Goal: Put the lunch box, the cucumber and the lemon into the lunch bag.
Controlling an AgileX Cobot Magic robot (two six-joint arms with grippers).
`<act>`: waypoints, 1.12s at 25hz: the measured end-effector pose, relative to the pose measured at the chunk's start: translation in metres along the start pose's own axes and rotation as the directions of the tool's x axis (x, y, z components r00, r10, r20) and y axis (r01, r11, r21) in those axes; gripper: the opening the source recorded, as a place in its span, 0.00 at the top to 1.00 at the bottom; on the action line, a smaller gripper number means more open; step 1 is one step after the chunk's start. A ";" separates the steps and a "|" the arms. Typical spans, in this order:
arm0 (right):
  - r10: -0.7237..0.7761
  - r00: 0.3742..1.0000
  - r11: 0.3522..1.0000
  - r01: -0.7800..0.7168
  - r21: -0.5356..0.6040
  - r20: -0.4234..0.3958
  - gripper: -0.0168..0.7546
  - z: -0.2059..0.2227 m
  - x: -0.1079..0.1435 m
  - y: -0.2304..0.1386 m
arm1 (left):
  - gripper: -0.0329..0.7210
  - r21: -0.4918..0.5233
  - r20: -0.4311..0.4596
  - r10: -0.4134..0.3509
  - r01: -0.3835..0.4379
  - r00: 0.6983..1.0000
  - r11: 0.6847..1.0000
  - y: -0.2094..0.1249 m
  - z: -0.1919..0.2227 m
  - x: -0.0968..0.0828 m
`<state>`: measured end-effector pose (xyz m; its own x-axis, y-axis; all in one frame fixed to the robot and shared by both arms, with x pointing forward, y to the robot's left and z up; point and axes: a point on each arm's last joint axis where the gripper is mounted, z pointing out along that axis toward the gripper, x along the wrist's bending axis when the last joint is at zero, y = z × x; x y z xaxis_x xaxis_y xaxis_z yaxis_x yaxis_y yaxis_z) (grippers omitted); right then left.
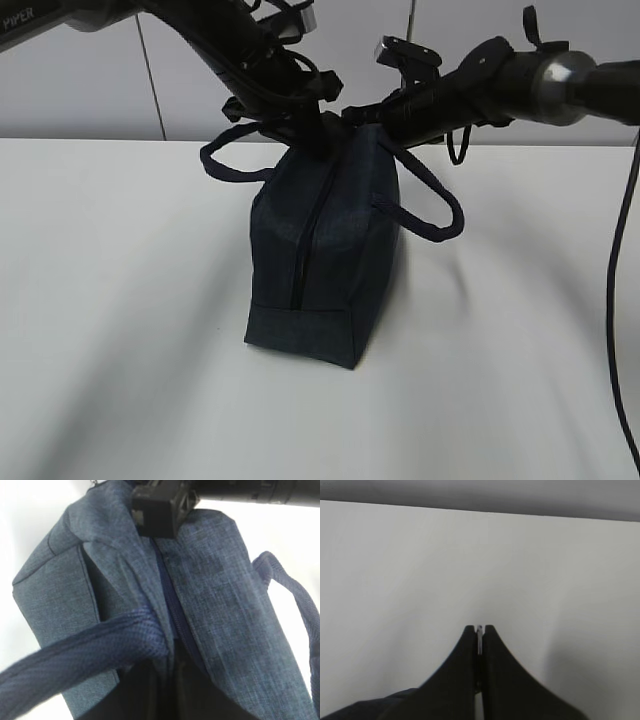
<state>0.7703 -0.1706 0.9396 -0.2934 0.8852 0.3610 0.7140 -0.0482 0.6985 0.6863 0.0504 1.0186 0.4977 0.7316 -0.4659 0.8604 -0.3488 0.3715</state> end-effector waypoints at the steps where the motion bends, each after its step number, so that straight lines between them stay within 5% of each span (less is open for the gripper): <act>1: 0.004 1.000 1.000 -0.004 0.001 0.000 0.98 0.001 0.000 0.000 | 0.97 0.000 0.000 0.000 0.000 1.000 1.000 0.000 0.000 0.000; 28: 0.094 0.994 0.993 -0.090 0.082 -0.048 0.98 0.008 -0.004 -0.013 | 0.97 0.012 -0.013 0.012 -0.012 1.000 1.000 -0.001 0.001 0.000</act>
<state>0.7670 -0.1694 0.9239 -0.2550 0.8538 0.4539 0.7871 -0.0894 0.6103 0.6854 0.0504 1.0177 0.5063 0.7352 -0.4508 0.8558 -0.3641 0.3675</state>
